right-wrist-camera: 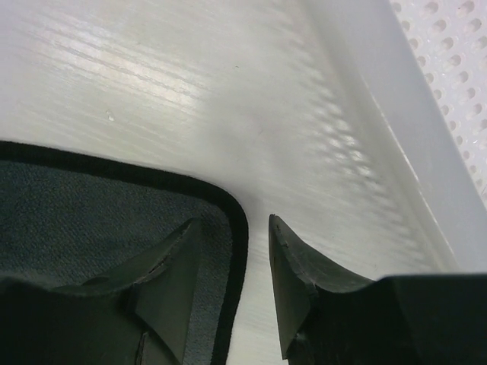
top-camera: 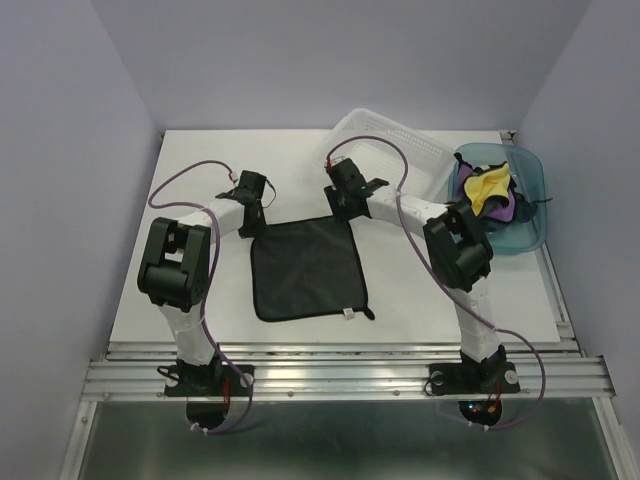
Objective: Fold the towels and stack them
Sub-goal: Fold the towel
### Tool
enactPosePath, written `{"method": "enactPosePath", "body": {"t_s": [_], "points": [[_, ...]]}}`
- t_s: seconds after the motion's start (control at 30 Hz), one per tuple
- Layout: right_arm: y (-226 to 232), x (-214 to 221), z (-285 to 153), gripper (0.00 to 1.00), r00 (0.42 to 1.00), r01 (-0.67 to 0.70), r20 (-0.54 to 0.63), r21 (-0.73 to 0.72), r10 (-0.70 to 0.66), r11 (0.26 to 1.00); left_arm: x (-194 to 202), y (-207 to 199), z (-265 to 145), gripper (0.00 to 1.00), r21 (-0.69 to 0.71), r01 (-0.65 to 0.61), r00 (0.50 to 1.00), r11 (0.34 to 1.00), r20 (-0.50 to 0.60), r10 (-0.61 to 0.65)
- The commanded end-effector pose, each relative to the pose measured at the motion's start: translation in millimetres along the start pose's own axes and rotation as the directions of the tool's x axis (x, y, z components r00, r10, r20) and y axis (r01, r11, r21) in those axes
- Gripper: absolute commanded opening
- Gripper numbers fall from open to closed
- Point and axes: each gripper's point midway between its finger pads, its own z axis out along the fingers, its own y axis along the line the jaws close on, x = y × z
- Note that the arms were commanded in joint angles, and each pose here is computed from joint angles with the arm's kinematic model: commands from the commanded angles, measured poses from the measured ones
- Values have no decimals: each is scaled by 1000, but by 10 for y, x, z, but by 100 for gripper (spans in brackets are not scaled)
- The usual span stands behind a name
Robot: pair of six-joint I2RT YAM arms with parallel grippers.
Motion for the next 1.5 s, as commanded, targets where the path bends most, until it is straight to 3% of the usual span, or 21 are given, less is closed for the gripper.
{"method": "enactPosePath", "body": {"t_s": [0.0, 0.5, 0.83, 0.97, 1.07, 1.3, 1.43, 1.47], "points": [[54, -131, -8, 46, 999, -18, 47, -27, 19, 999, 26, 42, 34, 0, -33, -5, 1000, 999, -12, 5], [97, 154, 111, 43, 999, -35, -17, -57, 34, 998, 10, 35, 22, 0, -28, -3, 1000, 1000, -5, 3], [92, 370, 219, 35, 997, -46, -60, -73, 41, 996, -20, 25, 0, 0, -21, -5, 1000, 1000, 7, 5], [60, 387, 214, 26, 998, -35, -50, -62, 32, 997, -33, 34, -13, 0, -25, -5, 1000, 1000, 12, 6], [28, 234, 181, 21, 1000, -26, -8, -47, 26, 999, -136, 0, -66, 0, -13, -7, 999, 1000, 38, 7], [-29, -550, -11, 10, 975, -37, 219, -23, 41, 999, -602, -109, -289, 0, 25, 6, 989, 1000, 148, -10], [-60, -772, -202, 10, 954, -30, 299, -24, 36, 999, -659, -116, -347, 0, 34, 15, 986, 999, 168, -20], [-45, -637, -179, 10, 960, -26, 279, -40, 36, 999, -662, -118, -373, 0, 41, 17, 984, 999, 175, -24]]}}
